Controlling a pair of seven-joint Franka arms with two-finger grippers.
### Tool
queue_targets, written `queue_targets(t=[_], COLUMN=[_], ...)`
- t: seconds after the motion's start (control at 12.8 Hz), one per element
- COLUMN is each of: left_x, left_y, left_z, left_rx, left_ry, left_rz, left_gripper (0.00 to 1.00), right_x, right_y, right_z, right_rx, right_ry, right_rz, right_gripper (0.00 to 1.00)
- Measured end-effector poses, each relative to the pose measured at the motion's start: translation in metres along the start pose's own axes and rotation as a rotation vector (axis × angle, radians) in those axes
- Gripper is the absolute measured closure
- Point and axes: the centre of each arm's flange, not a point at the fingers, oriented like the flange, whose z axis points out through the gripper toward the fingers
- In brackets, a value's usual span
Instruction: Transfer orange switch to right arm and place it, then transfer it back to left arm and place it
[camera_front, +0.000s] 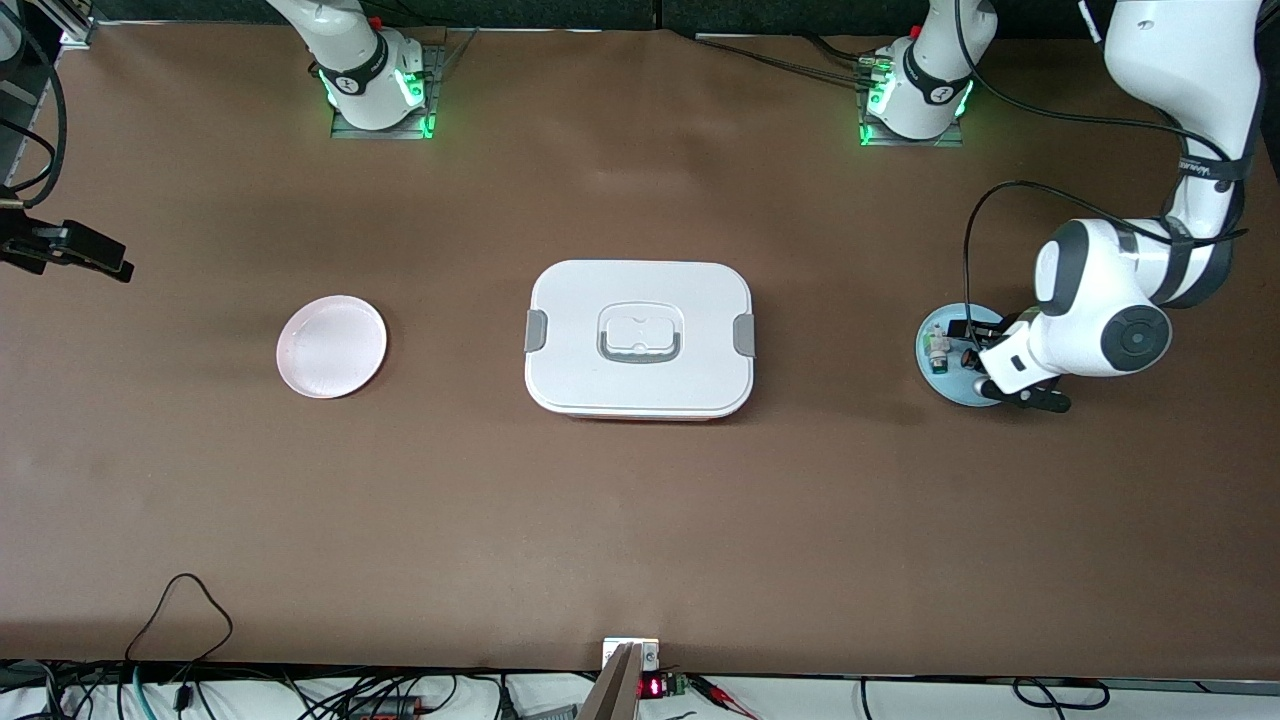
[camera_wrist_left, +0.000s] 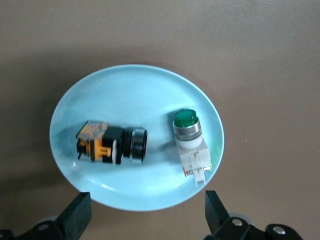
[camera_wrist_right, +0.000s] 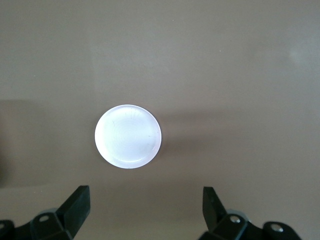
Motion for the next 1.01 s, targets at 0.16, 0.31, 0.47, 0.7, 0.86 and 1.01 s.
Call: queue_targets(t=[0.16,0.31,0.47,0.7,0.86,1.01], left_x=[0.004,0.009,0.012,0.015,0.015,0.015], left_y=[-0.003,-0.011,-0.019,-0.031,-0.036,-0.037], left_z=[0.005,0.011,0.017,0.025,0.030,0.038], left_rx=[0.007,0.029,0.044,0.057,0.063,0.067], left_ry=[0.022,0.048,0.069,0.083,0.090,0.100], left_rz=[0.036,0.091,0.127,0.159,0.174,0.183], left_gripper=[0.00,0.00,0.00,0.00,0.00,0.00], right_x=[0.000,0.000,0.001,0.001,0.001,0.001], right_y=[0.000,0.000,0.000,0.000,0.000,0.000], right_z=[0.000,0.001,0.001,0.001,0.001,0.001], right_rx=[0.000,0.000,0.000,0.000,0.000,0.000], right_ry=[-0.001,-0.002,-0.002,-0.002,-0.002,-0.002], right_rz=[0.000,0.000,0.000,0.000,0.000,0.000], right_gripper=[0.00,0.00,0.00,0.00,0.00,0.00])
